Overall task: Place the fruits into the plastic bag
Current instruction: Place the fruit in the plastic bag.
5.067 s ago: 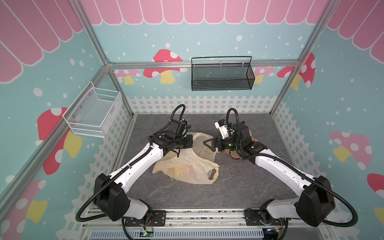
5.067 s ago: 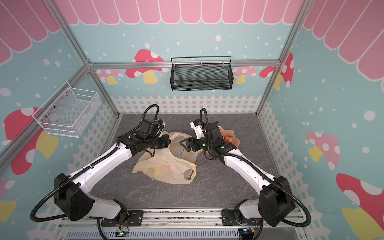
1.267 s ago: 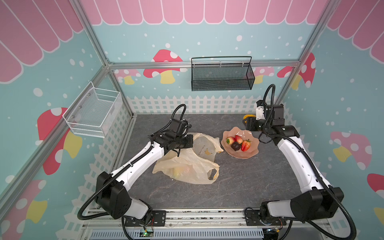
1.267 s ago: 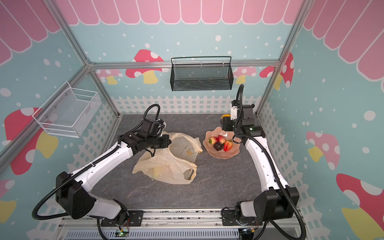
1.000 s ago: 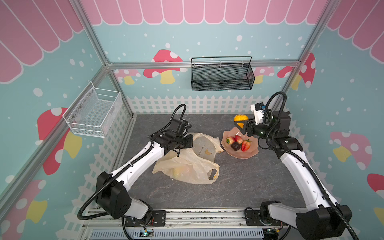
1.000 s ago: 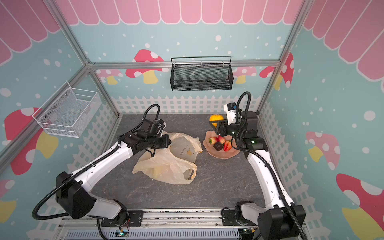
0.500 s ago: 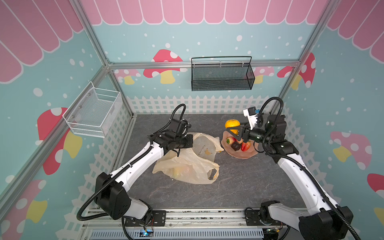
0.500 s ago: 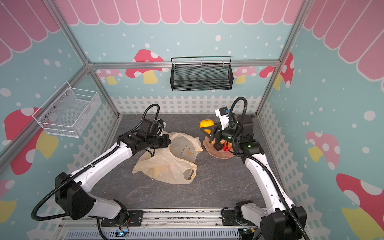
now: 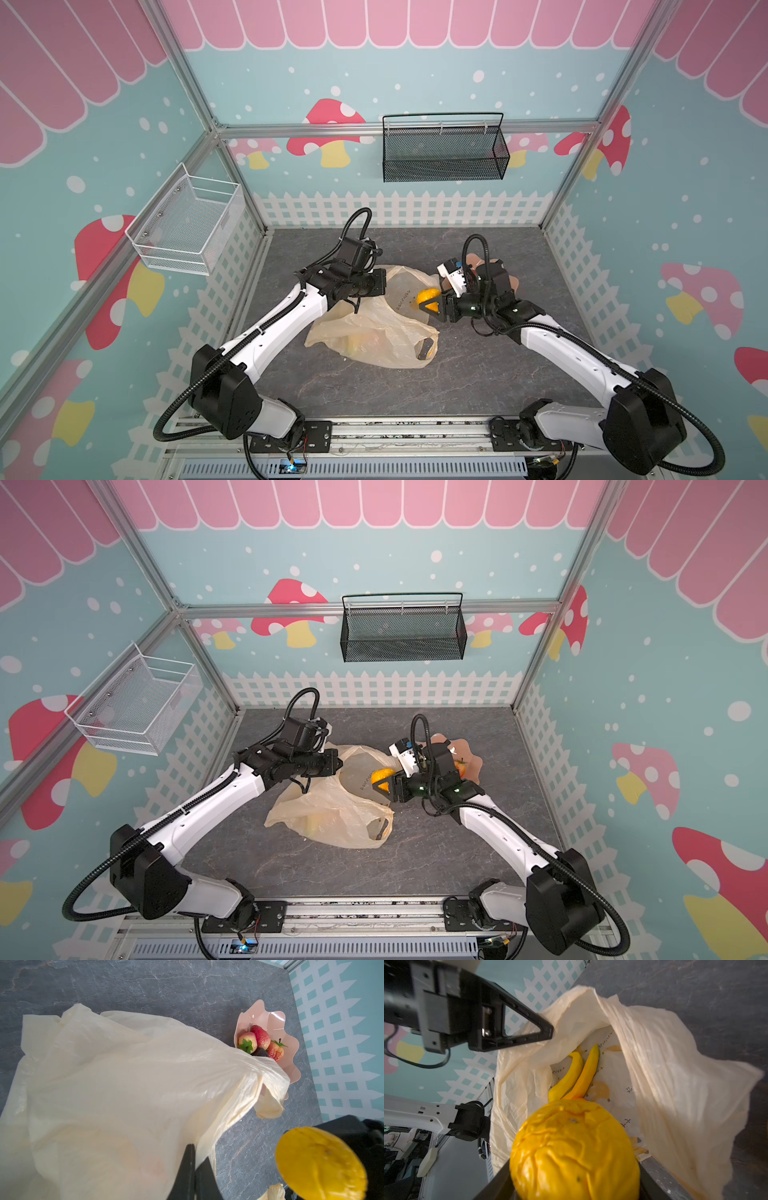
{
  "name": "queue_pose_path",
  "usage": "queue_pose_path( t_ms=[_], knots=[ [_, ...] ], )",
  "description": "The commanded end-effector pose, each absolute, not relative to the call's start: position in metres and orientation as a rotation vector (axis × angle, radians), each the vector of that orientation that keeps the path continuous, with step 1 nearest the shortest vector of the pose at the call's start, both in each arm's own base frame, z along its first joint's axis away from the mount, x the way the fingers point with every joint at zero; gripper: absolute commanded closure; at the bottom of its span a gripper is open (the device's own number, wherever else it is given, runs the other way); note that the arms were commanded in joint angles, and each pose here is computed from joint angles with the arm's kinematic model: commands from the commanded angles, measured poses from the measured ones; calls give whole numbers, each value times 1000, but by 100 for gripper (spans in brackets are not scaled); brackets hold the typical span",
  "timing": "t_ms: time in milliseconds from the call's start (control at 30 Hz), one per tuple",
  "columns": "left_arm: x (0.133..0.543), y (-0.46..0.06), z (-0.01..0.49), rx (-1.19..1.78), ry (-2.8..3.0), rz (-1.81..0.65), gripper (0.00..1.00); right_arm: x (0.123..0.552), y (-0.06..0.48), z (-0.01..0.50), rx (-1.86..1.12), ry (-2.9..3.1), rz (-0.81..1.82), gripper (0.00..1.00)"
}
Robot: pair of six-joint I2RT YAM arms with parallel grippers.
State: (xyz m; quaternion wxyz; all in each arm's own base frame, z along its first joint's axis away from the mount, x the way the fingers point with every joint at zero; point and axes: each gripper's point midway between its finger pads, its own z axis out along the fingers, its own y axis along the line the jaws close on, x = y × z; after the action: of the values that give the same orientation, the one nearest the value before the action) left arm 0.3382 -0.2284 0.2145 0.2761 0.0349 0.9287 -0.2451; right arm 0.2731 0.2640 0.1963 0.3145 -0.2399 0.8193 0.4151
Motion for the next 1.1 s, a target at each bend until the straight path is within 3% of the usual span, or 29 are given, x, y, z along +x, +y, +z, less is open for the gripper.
queue_pose_path(
  t_ms=[0, 367, 1067],
  knots=[
    [336, -229, 221, 93, 2492, -676, 100, 274, 271, 175, -632, 2187, 1052, 58],
    [334, -231, 220, 100, 2496, -684, 100, 270, 282, 127, -645, 2266, 1008, 58],
    [330, -245, 225, 98, 2482, -728, 100, 280, 354, 110, -773, 2265, 1126, 58]
  ],
)
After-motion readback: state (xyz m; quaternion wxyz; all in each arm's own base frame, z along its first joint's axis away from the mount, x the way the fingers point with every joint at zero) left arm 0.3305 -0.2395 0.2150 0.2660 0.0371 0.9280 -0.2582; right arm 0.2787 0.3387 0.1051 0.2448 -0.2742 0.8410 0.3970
